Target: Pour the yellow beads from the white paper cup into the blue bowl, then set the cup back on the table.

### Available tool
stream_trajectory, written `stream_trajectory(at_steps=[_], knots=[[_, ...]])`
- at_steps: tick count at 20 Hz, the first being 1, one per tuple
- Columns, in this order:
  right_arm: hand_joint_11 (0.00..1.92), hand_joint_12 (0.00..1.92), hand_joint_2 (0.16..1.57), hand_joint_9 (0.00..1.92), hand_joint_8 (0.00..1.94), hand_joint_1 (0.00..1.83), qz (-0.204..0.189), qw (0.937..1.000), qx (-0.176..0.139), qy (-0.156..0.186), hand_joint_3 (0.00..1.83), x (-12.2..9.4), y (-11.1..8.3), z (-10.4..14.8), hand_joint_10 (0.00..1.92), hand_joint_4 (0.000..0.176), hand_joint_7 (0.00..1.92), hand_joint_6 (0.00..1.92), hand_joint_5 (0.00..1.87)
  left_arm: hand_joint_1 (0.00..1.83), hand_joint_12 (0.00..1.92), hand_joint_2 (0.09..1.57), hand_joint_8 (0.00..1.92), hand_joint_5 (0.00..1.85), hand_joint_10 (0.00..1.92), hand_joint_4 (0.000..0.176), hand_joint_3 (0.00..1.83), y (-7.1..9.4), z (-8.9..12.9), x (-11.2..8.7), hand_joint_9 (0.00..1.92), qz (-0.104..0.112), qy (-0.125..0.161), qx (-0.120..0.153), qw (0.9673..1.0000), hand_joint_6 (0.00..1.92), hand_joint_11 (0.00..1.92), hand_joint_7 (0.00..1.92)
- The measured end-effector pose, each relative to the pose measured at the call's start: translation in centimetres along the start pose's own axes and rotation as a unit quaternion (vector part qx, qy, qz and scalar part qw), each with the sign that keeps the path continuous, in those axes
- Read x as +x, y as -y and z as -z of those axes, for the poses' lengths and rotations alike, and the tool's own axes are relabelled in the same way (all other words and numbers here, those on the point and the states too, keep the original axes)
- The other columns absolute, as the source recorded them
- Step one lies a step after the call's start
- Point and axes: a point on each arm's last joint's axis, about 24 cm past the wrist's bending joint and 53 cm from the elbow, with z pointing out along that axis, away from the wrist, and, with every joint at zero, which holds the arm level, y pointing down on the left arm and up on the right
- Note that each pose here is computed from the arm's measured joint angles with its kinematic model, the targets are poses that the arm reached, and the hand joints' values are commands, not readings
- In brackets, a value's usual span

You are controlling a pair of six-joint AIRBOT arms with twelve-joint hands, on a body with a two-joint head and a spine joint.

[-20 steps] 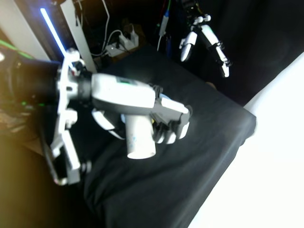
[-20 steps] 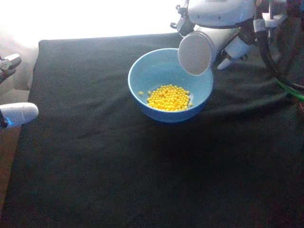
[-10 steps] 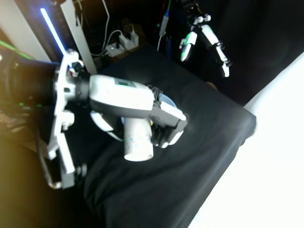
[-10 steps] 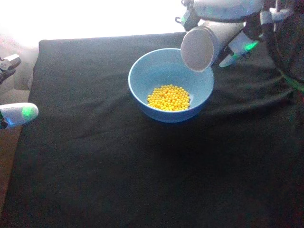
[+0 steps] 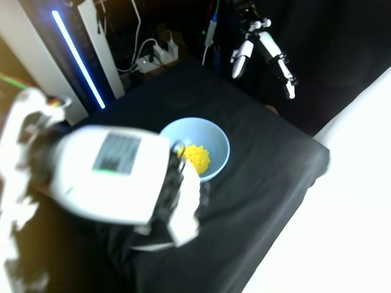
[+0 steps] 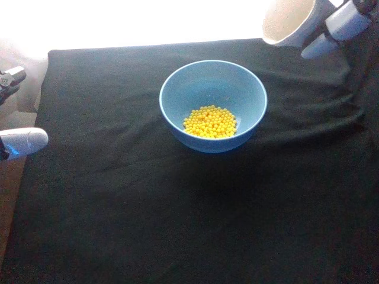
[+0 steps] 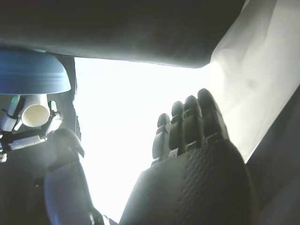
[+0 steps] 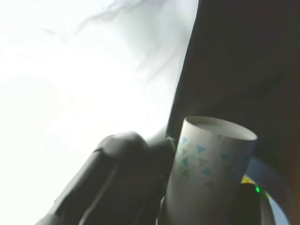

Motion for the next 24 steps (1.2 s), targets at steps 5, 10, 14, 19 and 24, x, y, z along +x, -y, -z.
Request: stream_trajectory(at_steps=[5,10,14,19,24], knots=[[0.83,1.92,1.11,0.86,1.01,1.22,-0.133,0.9905,0.022,0.027,0.0,0.8,4.2,1.6,1.66,0.033,0.99,0.86,1.03,0.54,0.39,0.83,0.0,0.13,0.0,0.063,0.0,0.1,0.0,-0.1,0.16,0.002,0.003,0.003,1.0,0.0,0.0,0.18],[0.86,1.3,1.09,1.13,0.64,1.24,-0.255,0.9637,0.041,0.068,0.0,2.8,9.2,4.0,0.91,0.0,1.18,1.04,0.95,0.52,0.36,0.82,0.0,0.15,0.0,0.081,0.0,-0.1,0.4,-0.1,0.15,0.004,0.005,0.0,1.0,0.0,0.0,0.19],[0.55,1.08,1.11,1.04,0.83,1.22,-0.305,0.9466,0.05,0.093,0.0,3.6,11.0,5.3,0.35,0.014,1.08,1.04,0.94,0.52,0.33,0.83,0.0,0.13,0.0,0.065,0.0,-0.2,0.4,-0.1,0.14,0.003,0.005,-0.001,1.0,0.0,0.0,0.18],[0.33,1.46,1.12,0.98,1.13,1.23,-0.351,0.9266,0.033,0.132,0.0,4.0,11.5,6.0,0.36,0.0,0.89,0.78,1.1,0.54,0.28,0.83,0.0,0.13,0.0,0.069,0.0,-0.2,0.5,-0.2,0.12,0.006,0.008,-0.001,0.9999,0.0,0.0,0.17],[0.19,1.47,1.1,0.81,1.16,1.23,-0.392,0.903,0.036,0.172,0.0,4.9,12.9,7.2,0.54,0.0,0.93,0.64,1.13,0.54,0.22,0.81,0.0,0.1,0.0,0.055,0.0,-0.2,0.5,-0.2,0.11,0.006,0.008,0.0,0.9999,0.0,0.0,0.16]])
